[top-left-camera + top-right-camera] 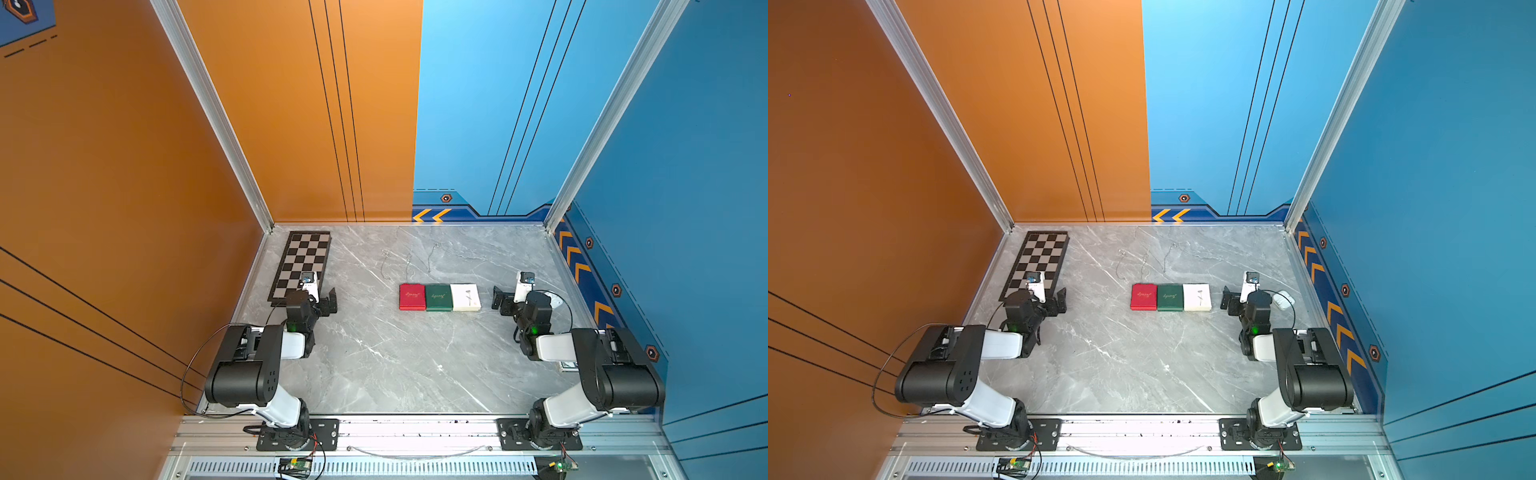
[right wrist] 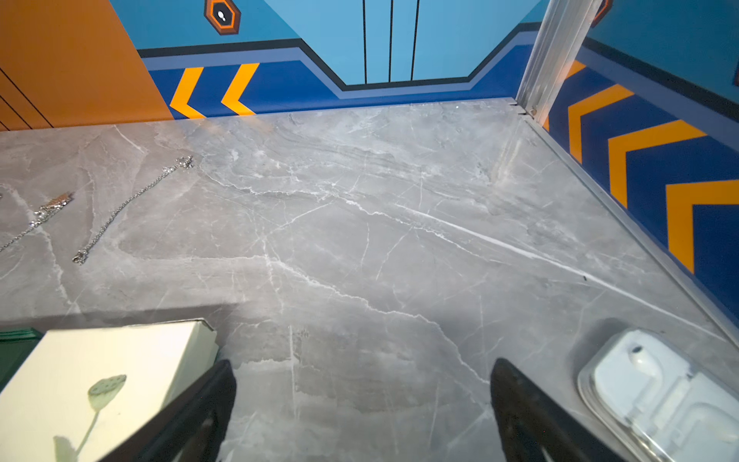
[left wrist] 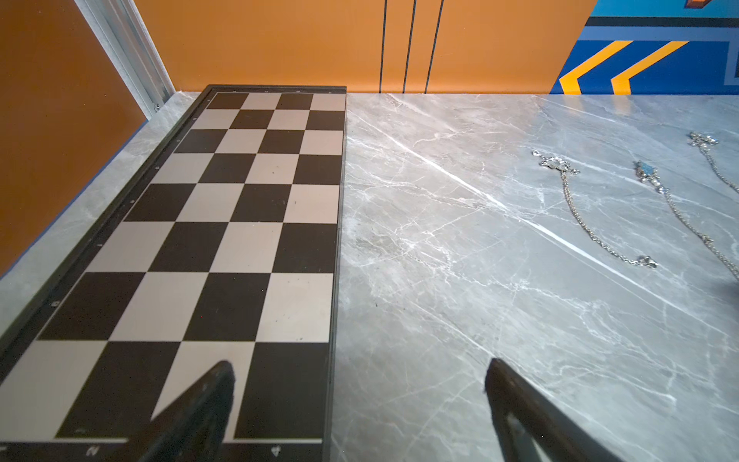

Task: Take the necklace out of the lift-off lid jewelry box
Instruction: Reset both arms

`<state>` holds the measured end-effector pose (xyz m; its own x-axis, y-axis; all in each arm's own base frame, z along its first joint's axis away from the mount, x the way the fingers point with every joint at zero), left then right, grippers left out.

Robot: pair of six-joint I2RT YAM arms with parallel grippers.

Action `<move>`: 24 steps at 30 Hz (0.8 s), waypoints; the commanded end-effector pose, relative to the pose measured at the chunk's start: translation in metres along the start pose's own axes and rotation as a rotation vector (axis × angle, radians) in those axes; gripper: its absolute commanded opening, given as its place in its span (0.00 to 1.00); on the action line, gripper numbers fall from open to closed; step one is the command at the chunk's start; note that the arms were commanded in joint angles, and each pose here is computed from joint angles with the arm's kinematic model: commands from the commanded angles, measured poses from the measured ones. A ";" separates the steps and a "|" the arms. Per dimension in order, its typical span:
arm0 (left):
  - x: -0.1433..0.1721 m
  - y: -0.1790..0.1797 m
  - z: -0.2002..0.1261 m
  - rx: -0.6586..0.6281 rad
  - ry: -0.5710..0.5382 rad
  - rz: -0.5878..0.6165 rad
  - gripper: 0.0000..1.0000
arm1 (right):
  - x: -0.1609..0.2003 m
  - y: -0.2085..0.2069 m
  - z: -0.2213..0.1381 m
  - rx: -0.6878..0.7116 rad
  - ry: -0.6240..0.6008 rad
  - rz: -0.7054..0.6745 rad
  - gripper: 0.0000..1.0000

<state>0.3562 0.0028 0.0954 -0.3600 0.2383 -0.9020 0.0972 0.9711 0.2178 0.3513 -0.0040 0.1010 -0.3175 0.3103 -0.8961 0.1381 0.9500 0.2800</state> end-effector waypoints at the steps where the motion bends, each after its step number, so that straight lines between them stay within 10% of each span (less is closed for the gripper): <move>1: -0.007 0.004 0.000 -0.036 -0.019 0.021 0.98 | -0.009 -0.005 0.005 0.049 -0.024 0.016 1.00; 24: -0.008 0.003 0.000 -0.043 -0.020 0.029 0.98 | -0.008 -0.003 0.005 0.056 -0.021 0.002 1.00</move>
<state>0.3565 0.0023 0.0964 -0.3585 0.2513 -0.8991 0.0850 0.9679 0.2366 0.3531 -0.0088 0.1027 -0.3059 0.3109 -0.8999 0.1697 0.9478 0.2698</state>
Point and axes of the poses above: each gripper's point midway between its finger pads, its own z axis out along the fingers, its own y axis along the line the jaws close on, x = y × z, the point moved 4 cm from there along -z, back along the fingers, and after that the axes turned 15 degrees about z, right-handed, at the moved point
